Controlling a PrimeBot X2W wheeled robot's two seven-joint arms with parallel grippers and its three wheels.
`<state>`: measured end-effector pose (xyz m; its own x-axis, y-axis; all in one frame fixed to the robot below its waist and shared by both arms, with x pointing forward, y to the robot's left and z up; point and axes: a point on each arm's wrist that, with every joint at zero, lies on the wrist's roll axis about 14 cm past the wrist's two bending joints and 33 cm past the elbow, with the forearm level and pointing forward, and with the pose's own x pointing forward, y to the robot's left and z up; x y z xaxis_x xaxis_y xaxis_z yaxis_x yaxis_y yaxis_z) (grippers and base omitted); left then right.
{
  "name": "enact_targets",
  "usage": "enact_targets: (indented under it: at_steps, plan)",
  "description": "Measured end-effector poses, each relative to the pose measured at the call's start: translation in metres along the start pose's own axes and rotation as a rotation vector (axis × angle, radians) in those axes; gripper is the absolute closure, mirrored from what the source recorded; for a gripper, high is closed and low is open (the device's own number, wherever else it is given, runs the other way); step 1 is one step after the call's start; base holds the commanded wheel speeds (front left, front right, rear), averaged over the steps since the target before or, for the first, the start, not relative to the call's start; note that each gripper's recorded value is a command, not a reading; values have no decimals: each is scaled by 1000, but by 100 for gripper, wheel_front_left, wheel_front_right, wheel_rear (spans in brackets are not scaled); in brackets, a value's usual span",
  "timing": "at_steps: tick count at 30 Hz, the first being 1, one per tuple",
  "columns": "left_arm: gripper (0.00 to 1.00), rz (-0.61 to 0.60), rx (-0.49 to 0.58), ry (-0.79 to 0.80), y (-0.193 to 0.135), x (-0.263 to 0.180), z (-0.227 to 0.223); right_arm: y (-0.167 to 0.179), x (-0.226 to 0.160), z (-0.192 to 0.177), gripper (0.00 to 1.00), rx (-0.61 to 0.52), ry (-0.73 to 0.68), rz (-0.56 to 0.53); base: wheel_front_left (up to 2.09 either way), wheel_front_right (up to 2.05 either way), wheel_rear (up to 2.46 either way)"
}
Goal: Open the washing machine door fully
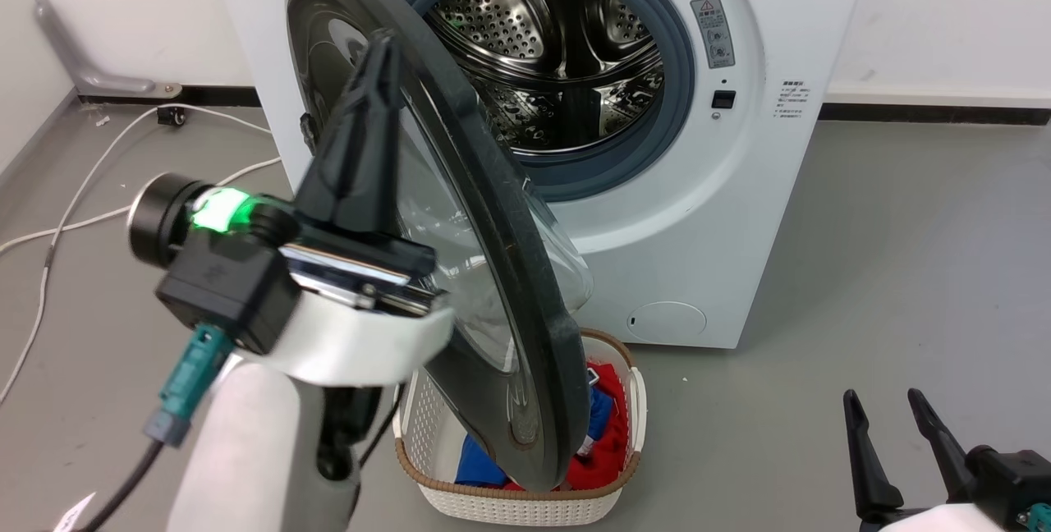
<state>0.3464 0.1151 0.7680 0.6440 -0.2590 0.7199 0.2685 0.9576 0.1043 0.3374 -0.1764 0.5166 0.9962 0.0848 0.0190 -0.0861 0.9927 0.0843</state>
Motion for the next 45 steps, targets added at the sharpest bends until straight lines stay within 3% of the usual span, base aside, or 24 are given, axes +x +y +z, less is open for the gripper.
enact_targets:
  at_steps: [3, 8, 16, 24, 30, 45]
  plan:
    - [100, -78, -26, -40, -28, 7, 17, 1, -1, 0, 0, -4, 3, 2, 0, 0, 0]
    - [100, -210, -146, 24, -78, -1, 12, 1, -2, -3, 0, -13, 13, 1, 0, 0, 0]
    - [100, -428, -434, 303, -171, -57, -24, 0, -1, -10, 0, -33, 45, 0, 0, 0, 0]
    - [100, -529, -566, 637, -215, -131, -74, 1, 3, -17, 0, -28, 65, 5, 0, 0, 0]
    - [100, -518, -556, 785, -213, -164, -112, 3, 8, -17, 0, -27, 66, 12, 0, 0, 0]
    - [100, -256, -398, 792, -148, -141, -176, 3, 8, -26, 0, -21, 94, 9, 0, 0, 0]
